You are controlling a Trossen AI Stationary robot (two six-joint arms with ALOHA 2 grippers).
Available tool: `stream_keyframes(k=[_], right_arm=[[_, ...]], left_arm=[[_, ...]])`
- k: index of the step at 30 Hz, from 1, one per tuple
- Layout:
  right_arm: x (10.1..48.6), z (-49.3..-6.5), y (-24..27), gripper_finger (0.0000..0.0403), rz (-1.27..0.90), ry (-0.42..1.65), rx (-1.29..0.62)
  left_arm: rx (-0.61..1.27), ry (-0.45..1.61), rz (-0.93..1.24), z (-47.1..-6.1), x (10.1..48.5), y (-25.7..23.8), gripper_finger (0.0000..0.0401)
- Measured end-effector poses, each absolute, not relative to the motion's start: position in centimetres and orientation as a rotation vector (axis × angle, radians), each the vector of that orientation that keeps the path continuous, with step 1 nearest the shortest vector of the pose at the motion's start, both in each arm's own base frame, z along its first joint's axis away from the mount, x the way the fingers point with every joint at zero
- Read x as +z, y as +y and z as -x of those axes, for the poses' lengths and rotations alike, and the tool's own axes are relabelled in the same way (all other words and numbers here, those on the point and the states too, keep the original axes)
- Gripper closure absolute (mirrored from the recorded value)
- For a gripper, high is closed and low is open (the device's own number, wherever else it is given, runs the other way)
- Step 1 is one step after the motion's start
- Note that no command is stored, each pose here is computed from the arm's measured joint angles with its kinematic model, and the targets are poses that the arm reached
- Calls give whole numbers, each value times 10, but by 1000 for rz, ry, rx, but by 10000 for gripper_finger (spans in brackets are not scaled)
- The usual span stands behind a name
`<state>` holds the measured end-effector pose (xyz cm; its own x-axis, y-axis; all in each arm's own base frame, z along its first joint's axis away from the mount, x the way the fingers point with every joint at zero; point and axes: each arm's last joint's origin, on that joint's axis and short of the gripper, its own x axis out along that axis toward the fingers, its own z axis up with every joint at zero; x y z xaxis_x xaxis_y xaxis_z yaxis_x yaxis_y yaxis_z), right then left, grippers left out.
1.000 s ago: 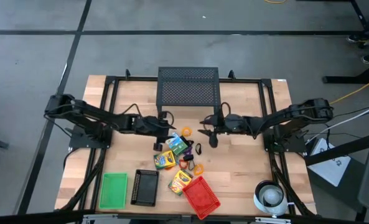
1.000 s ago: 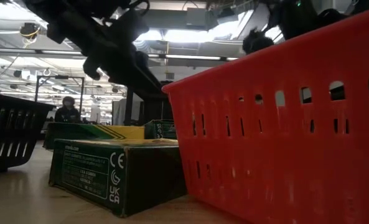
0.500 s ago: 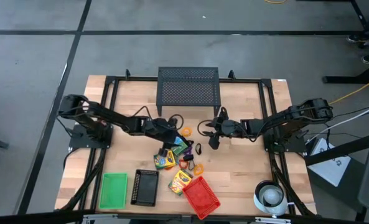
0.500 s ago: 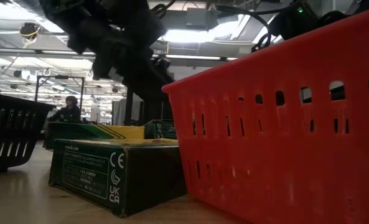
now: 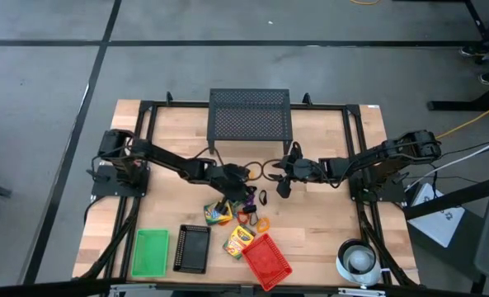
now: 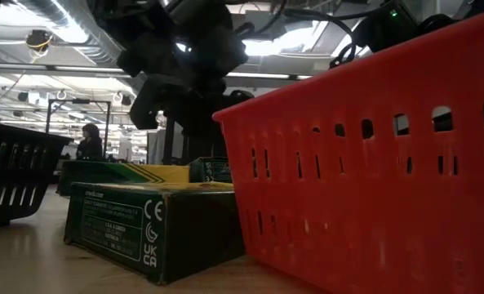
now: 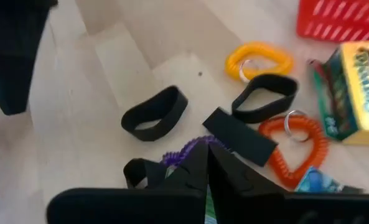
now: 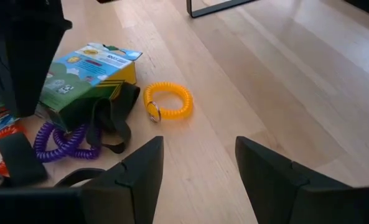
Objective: Pick & Place Office Desk Supplies
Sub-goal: Put the black rubber band into the red bin
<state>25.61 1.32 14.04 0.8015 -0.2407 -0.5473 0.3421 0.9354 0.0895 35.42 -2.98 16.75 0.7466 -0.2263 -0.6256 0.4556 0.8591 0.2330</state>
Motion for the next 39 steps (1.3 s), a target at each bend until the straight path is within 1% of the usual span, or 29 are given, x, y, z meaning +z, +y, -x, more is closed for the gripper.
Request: stream_keyframes(k=[3,12,21,28,33,39], right_arm=[[141,-256,13,202,-181,560,-312],[140,-256,13,202,-178,560,-311],[141,-256,13,202,-175,559,-307],[141,-256,14,202,-180,562,-292],[142,-257,15,202,-192,554,-262],[151,-265,23,202,-269,533,-136]], left_arm=[[-364,662,-397,-356,169,-30,397],[-321,885,-384,-343,157,-28,398],[-171,987,-409,-325,176,-23,398],[-141,1092,-331,-312,176,-23,400],[-111,1095,-293,-310,172,-22,399],[-78,950,-271,-322,179,-22,396]])
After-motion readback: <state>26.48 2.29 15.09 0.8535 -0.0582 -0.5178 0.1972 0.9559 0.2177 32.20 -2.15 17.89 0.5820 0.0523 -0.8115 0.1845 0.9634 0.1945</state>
